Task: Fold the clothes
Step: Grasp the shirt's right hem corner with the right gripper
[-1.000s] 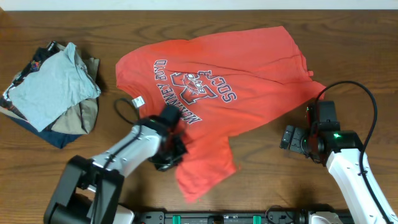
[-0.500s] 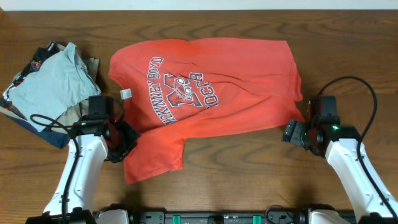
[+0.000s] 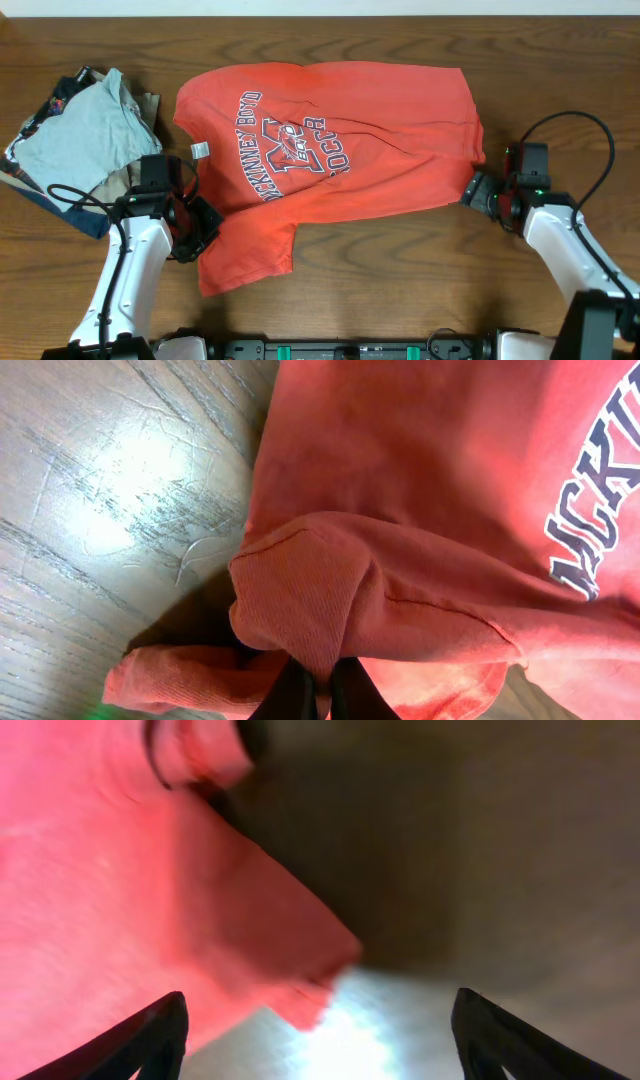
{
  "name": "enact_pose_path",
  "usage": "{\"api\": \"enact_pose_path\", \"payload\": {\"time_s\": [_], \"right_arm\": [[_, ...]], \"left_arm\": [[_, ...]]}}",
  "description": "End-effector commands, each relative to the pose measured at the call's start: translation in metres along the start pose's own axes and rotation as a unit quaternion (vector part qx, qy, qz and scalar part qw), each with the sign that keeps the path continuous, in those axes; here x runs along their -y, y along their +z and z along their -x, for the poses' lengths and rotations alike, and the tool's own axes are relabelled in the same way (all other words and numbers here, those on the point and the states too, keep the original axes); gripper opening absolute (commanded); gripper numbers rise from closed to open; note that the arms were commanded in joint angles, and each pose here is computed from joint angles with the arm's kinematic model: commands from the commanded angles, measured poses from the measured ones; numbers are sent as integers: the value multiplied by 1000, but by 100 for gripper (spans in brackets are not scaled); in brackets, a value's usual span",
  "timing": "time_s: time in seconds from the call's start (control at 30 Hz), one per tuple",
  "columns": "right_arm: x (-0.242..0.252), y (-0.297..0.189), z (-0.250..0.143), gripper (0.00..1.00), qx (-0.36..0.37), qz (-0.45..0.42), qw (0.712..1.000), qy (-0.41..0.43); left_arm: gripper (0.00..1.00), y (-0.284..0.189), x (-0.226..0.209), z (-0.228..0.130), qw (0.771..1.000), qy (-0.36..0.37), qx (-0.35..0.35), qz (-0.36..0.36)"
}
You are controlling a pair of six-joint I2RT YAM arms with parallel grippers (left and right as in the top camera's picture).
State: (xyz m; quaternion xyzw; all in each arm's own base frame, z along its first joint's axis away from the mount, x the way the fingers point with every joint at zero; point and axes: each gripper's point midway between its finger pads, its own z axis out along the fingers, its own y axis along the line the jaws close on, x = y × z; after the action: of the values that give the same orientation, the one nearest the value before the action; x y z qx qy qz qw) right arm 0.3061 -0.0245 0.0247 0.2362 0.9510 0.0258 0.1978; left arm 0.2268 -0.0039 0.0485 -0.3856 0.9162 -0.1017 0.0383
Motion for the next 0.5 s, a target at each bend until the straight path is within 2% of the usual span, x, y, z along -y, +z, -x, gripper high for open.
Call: {"api": "enact_pose_path", "payload": {"time_s": [0.0, 0.17, 0.23, 0.27, 0.33, 0.37, 0.4, 0.47], "right_arm": [[-14, 9, 3, 80, -11, 39, 999, 13], [-16, 22, 8, 77, -3, 42, 999, 15], [-15, 25, 10, 73, 1, 38, 999, 16], [-16, 27, 11, 66, 2, 39, 999, 16], [-17, 30, 15, 36, 8, 42, 999, 16], [-17, 30, 15, 28, 9, 42, 999, 16], [-18, 30, 17, 14, 12, 43, 999, 16], [-18, 29, 22, 1, 24, 43, 999, 8]], "left_arm": [[6, -4, 0, 6, 1000, 8, 11, 4], [6, -4, -1, 5, 1000, 7, 10, 5], [6, -4, -1, 5, 1000, 7, 10, 5], [6, -4, -1, 5, 1000, 7, 10, 5], [6, -4, -1, 5, 1000, 7, 10, 5], [6, -4, -1, 5, 1000, 7, 10, 5], [6, -4, -1, 5, 1000, 7, 10, 5], [6, -4, -1, 5, 1000, 7, 10, 5]]}}
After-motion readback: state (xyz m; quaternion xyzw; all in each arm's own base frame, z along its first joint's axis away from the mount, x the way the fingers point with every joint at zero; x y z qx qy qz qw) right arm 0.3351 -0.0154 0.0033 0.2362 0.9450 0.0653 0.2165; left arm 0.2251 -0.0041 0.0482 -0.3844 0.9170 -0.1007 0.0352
